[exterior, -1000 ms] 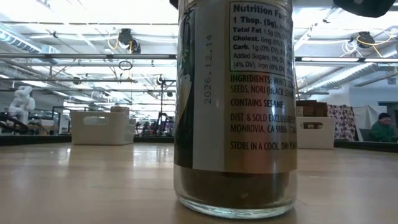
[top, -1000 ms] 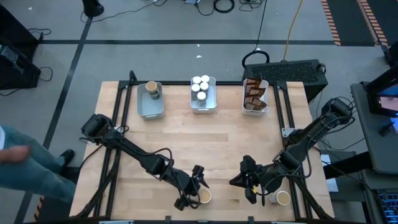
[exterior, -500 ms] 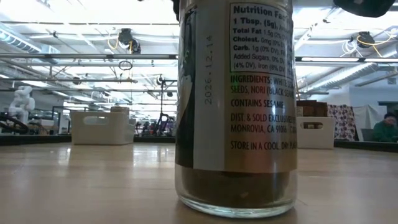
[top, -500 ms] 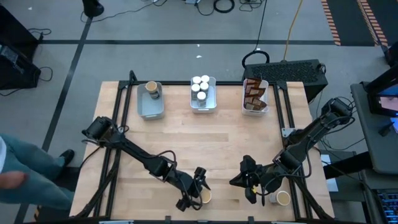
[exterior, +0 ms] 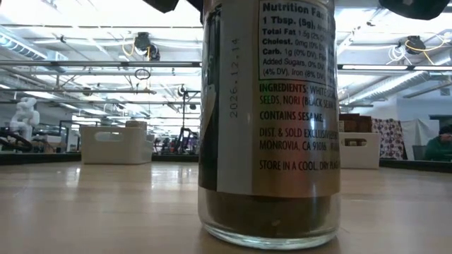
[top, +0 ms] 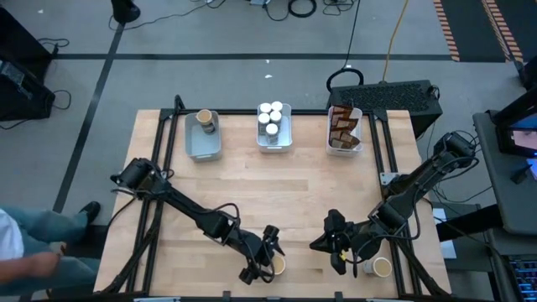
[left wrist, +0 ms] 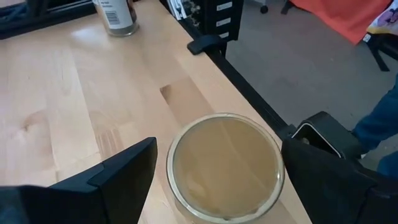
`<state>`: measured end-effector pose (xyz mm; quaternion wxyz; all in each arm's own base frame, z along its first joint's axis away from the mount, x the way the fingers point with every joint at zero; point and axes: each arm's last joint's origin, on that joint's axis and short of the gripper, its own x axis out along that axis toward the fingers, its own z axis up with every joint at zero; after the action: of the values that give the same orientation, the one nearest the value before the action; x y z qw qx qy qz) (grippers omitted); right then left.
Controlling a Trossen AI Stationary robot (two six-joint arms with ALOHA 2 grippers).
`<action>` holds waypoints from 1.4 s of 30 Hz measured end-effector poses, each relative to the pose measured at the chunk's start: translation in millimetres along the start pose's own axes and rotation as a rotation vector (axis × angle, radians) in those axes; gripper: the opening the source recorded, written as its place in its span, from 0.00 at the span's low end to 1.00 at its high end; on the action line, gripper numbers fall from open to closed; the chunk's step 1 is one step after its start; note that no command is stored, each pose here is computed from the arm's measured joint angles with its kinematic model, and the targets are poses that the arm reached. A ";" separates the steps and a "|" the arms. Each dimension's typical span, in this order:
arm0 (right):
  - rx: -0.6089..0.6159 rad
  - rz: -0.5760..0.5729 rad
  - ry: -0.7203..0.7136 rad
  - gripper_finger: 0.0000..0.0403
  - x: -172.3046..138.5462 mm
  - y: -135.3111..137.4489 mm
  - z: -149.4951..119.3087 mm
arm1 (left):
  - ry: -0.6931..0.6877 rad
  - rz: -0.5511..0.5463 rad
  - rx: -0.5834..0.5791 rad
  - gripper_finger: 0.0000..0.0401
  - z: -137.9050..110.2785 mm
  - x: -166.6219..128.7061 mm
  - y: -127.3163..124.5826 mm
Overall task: Sort spices by type
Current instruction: Put the gold seasoning bottle into the gray bin
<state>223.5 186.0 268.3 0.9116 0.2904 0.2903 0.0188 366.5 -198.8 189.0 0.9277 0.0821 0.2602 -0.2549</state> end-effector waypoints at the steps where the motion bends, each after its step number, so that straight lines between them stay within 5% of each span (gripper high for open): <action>1: 0.000 0.000 0.000 0.00 0.0 0.0 0.0 | 0.002 0.000 0.000 0.86 -1.0 1.2 0.0; 20: -0.029 -0.024 0.016 0.00 0.0 -2.6 -1.4 | -0.003 0.002 -0.011 0.86 -9.5 13.1 1.3; 32: -0.032 -0.024 0.017 0.00 -0.1 -2.6 -1.5 | -0.005 0.021 -0.013 0.70 -9.2 13.0 2.6; 42: -0.047 -0.022 0.016 0.00 -0.6 -2.5 -1.2 | -0.086 0.216 -0.101 0.70 24.9 -29.9 21.0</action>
<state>221.9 184.4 266.5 0.9159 0.2656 0.3005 0.0179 366.4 -175.0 226.3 0.9630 0.0518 0.2225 -0.1430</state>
